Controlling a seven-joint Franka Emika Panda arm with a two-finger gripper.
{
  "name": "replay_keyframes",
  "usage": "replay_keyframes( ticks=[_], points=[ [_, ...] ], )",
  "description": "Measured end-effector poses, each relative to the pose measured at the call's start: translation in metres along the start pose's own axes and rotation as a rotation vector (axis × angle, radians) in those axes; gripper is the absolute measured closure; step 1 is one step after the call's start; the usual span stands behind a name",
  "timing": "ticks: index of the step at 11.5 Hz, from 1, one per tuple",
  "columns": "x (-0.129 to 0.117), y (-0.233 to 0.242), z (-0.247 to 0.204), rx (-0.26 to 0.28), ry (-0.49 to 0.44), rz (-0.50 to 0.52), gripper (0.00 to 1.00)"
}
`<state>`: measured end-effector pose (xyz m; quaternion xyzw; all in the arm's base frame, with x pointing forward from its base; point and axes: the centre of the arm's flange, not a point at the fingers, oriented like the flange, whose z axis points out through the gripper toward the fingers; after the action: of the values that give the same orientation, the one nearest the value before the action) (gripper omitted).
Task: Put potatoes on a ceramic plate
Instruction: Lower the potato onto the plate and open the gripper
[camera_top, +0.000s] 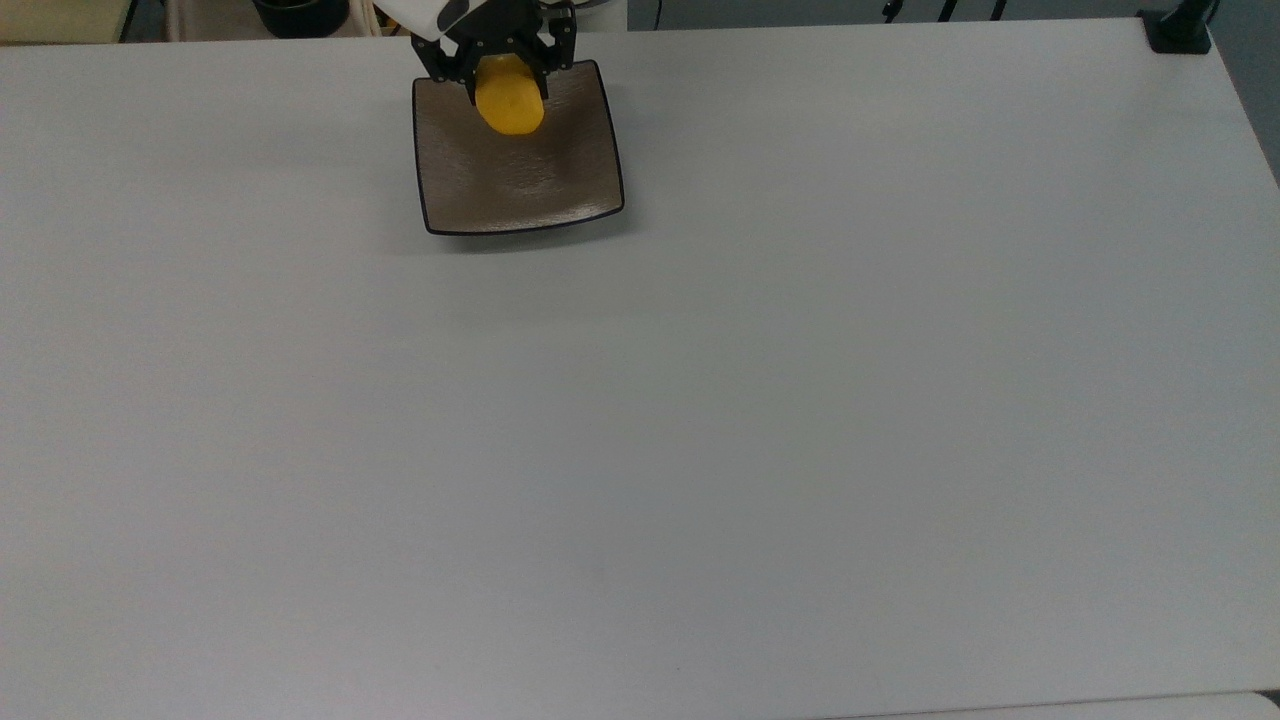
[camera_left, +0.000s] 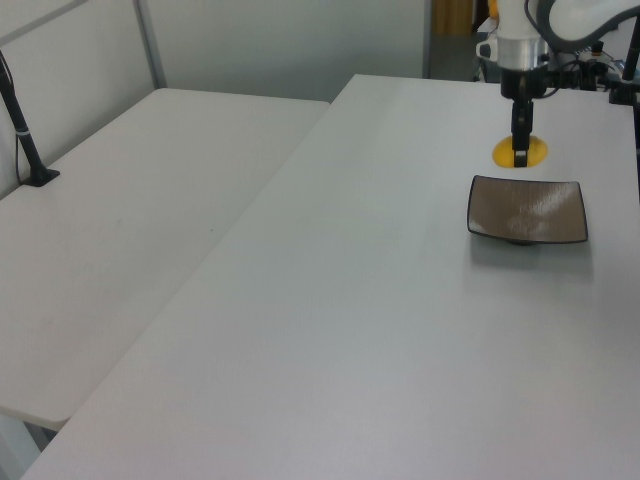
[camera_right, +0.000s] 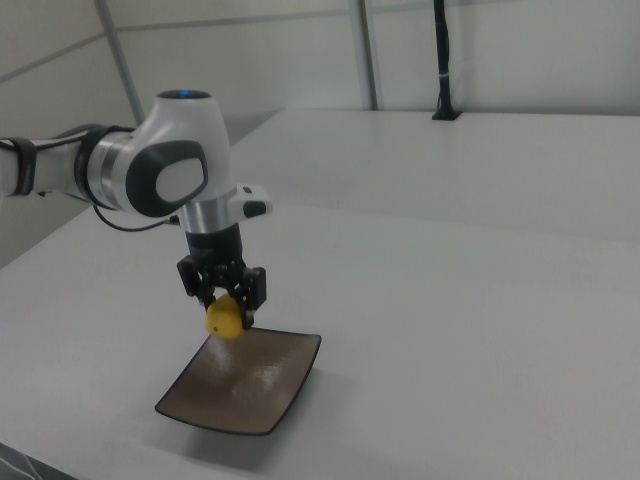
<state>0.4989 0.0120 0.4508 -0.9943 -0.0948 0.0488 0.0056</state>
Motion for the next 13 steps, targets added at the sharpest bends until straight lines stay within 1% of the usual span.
replay_keyframes(
  ticks=[4,7,11,13],
  points=[
    [-0.01,-0.001,0.054,-0.003,0.006,0.001,0.35],
    [-0.014,-0.002,0.08,-0.008,0.037,0.001,0.35],
    [-0.02,-0.001,0.107,-0.036,0.03,-0.021,0.35],
    [-0.02,-0.001,0.11,-0.035,0.026,-0.021,0.26]
  ],
)
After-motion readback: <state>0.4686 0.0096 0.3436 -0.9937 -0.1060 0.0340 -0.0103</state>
